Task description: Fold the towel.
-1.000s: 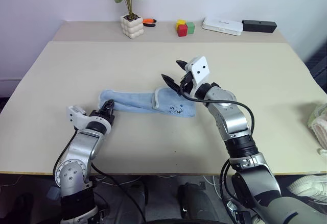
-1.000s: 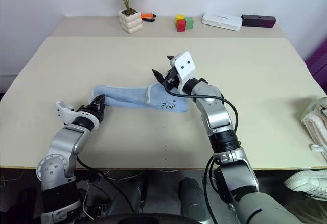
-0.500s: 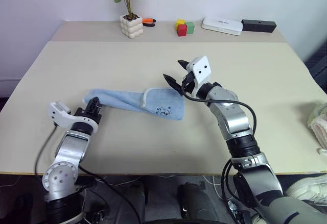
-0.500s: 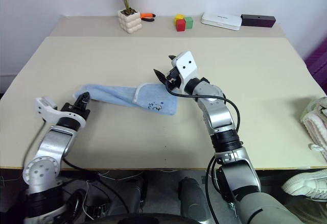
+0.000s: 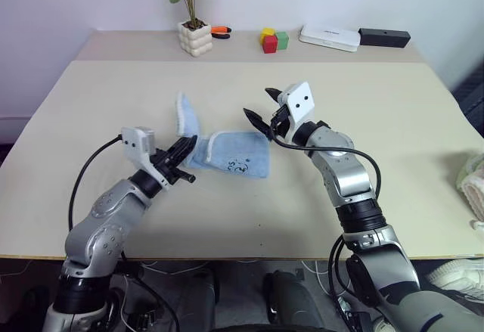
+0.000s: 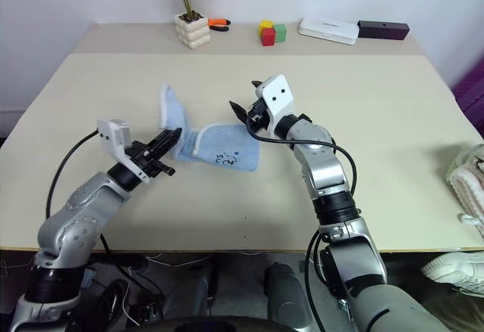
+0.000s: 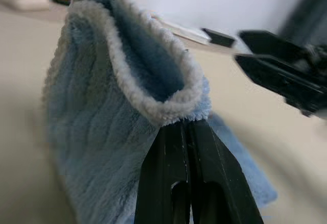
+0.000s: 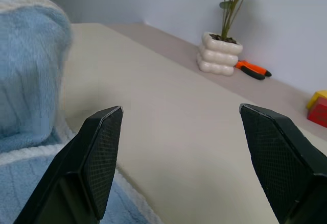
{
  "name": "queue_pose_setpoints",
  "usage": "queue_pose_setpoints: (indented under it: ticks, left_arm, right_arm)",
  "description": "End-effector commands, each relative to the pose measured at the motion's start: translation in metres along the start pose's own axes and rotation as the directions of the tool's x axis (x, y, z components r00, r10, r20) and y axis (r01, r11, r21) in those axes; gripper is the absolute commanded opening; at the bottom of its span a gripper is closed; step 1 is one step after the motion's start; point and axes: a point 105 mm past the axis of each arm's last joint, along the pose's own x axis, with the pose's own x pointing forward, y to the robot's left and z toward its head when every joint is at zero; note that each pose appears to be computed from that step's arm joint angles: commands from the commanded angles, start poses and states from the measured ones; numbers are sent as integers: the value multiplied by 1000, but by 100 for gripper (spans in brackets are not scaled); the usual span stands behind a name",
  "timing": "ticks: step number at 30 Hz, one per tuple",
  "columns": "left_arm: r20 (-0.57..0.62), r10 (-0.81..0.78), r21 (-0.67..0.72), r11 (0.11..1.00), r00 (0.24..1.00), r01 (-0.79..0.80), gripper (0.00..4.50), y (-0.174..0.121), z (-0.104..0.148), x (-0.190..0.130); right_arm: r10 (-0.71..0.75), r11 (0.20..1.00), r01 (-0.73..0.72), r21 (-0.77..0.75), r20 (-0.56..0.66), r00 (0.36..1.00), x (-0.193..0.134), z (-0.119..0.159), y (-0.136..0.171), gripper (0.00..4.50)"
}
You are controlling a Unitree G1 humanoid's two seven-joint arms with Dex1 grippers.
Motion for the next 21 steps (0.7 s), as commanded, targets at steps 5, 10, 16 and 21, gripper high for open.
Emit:
queue_pose_setpoints:
  ticks: [5,10,16,21]
  left_arm:
    - [-30,-174,104,979,984,177,3,-22,0,27]
    - [-73,-251,93,962,965,257,3,-38,-14,42]
    - [-125,-296,92,947,947,308,3,-48,-28,51]
    - [-140,-308,82,943,941,322,3,-51,-32,57]
  right_arm:
    - [-56,998,58,-31,54,997,-3,16,-15,376]
    - [-249,968,249,-37,11,968,-17,9,-59,376]
    - [-186,971,173,167,64,980,-54,17,-83,376]
    - [29,998,-28,59,-9,1000,-92,19,-80,376]
